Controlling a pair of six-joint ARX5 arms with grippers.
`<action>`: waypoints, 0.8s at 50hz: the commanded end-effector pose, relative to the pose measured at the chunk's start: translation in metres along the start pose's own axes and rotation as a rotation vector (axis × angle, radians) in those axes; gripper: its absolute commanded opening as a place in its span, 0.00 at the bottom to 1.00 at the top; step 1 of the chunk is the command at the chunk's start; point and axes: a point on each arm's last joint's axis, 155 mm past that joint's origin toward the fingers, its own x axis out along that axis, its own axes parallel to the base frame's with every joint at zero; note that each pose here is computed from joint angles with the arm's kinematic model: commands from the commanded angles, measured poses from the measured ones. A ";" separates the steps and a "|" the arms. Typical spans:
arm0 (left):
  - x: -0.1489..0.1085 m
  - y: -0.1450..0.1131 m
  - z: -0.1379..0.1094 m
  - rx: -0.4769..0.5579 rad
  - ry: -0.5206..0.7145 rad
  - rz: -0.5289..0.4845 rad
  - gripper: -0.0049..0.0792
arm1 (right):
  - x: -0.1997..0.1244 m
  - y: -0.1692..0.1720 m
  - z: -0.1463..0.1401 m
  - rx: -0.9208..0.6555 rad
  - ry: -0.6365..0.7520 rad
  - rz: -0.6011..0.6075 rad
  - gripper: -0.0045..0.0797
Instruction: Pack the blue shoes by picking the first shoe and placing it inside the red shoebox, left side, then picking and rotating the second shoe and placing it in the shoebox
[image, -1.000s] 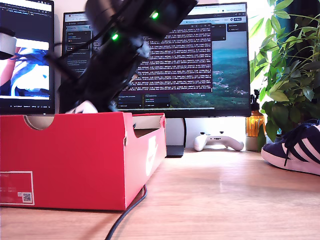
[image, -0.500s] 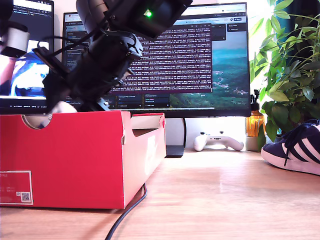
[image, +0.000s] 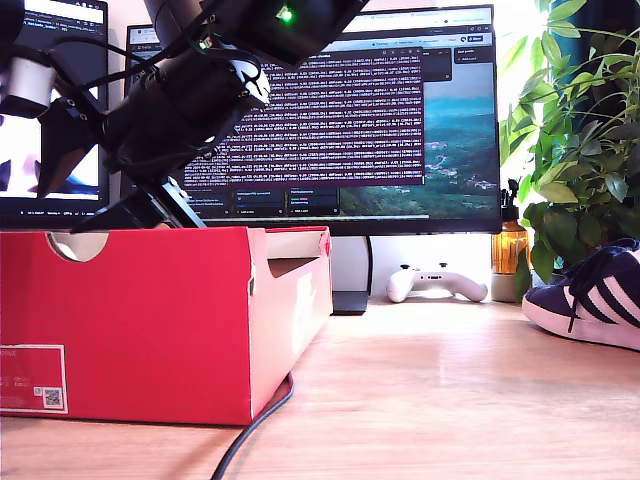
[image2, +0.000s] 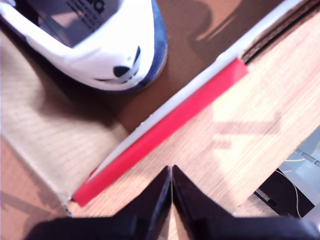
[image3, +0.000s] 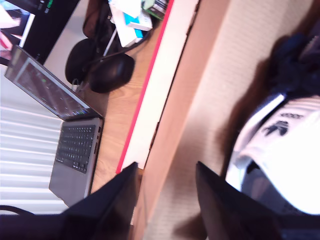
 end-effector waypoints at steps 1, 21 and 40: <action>0.006 -0.003 -0.007 -0.006 0.025 -0.013 0.04 | -0.003 0.008 0.012 -0.023 -0.010 0.022 0.46; 0.006 0.001 0.002 -0.006 -0.010 0.002 0.04 | -0.053 -0.022 0.079 -0.041 0.097 -0.121 0.46; 0.006 0.006 0.013 -0.005 -0.053 0.022 0.04 | -0.113 -0.070 0.106 0.273 0.178 -0.256 0.46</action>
